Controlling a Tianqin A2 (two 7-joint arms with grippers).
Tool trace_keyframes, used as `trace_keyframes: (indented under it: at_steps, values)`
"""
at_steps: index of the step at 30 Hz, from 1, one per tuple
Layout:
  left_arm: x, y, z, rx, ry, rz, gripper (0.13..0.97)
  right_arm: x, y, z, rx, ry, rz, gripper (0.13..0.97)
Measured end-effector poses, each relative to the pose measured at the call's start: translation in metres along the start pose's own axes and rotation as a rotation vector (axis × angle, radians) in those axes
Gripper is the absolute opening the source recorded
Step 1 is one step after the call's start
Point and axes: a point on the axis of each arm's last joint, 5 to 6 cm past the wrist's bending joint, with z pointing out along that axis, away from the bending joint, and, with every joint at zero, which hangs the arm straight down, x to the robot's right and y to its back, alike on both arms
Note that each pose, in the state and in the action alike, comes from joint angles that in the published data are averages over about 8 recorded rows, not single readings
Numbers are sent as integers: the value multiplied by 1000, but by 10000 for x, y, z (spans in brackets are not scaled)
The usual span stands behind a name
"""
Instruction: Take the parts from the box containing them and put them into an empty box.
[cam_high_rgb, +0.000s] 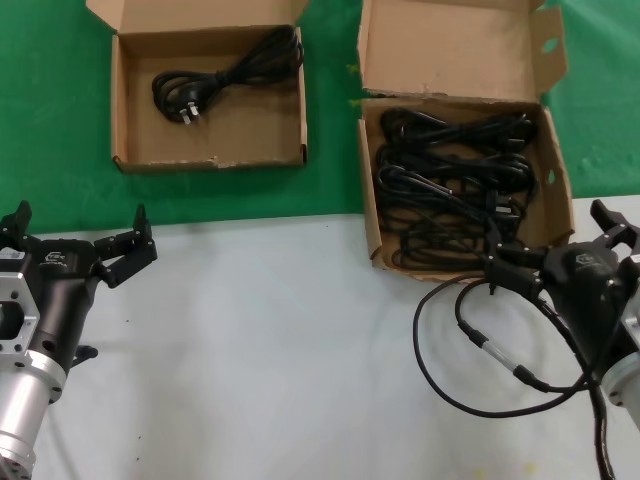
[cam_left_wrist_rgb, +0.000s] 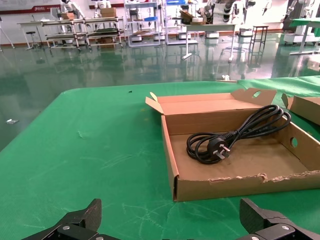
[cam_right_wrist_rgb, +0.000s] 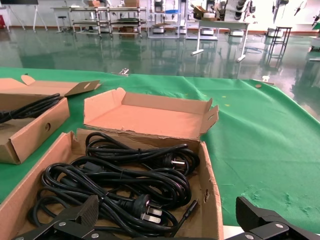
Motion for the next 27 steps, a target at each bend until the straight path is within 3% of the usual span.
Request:
trace_keyframes:
  at_steps: [27]
  values:
    - [0, 0, 0, 0, 0, 0, 966, 0, 0, 0, 0, 0, 0, 966]
